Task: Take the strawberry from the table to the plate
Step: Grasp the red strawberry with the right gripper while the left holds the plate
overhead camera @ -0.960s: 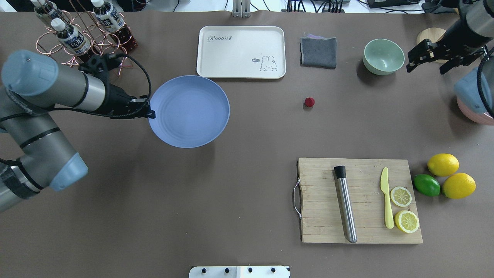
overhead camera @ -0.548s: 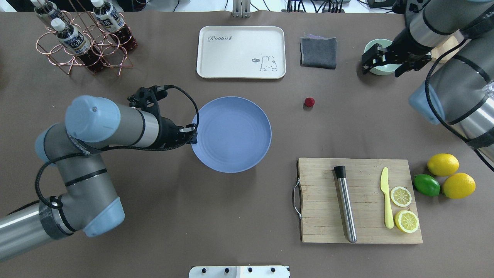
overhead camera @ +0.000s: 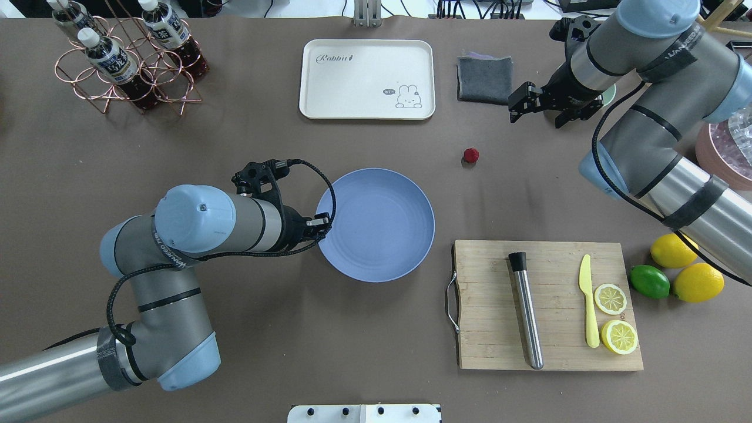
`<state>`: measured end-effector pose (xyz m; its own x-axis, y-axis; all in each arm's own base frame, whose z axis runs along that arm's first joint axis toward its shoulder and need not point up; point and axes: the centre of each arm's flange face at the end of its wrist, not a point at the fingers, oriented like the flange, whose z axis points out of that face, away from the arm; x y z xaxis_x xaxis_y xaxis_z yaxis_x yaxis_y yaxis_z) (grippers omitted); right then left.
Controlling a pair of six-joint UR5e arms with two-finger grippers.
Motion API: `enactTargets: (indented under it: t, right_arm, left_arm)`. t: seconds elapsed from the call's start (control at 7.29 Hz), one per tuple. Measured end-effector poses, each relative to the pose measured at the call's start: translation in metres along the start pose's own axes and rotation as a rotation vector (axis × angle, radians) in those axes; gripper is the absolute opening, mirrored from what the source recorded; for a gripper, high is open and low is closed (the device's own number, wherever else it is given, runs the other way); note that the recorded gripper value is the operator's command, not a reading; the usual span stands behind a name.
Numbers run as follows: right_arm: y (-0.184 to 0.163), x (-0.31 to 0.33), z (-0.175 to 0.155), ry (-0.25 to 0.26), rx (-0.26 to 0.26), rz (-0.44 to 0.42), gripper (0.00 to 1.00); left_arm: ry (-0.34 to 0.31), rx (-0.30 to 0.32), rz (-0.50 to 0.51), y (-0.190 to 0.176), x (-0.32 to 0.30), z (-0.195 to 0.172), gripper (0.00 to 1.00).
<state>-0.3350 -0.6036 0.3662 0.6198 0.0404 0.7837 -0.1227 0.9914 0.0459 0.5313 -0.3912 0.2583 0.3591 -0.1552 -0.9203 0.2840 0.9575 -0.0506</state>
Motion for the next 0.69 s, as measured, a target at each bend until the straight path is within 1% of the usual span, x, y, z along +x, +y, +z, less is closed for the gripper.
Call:
enactTargets:
  t: [0.14, 0.27, 0.41, 0.69]
  right_arm:
    - [0.005, -0.008, 0.006, 0.008, 0.0, -0.003, 1.0]
    - [0.01, -0.015, 0.012, 0.011, -0.004, -0.001, 1.0]
    - [0.015, -0.022, 0.017, 0.011, -0.011, -0.004, 1.0]
    - [0.029, -0.041, 0.027, 0.005, -0.022, -0.006, 1.0]
  left_arm:
    - [-0.012, 0.007, 0.0, -0.001, -0.002, 0.007, 0.0]
    - [-0.02, 0.015, 0.003, 0.0, -0.004, 0.011, 0.97]
    - [-0.027, 0.027, 0.008, 0.004, -0.007, 0.015, 0.99]
    - [-0.026, 0.068, 0.014, 0.004, -0.017, 0.017, 0.99]
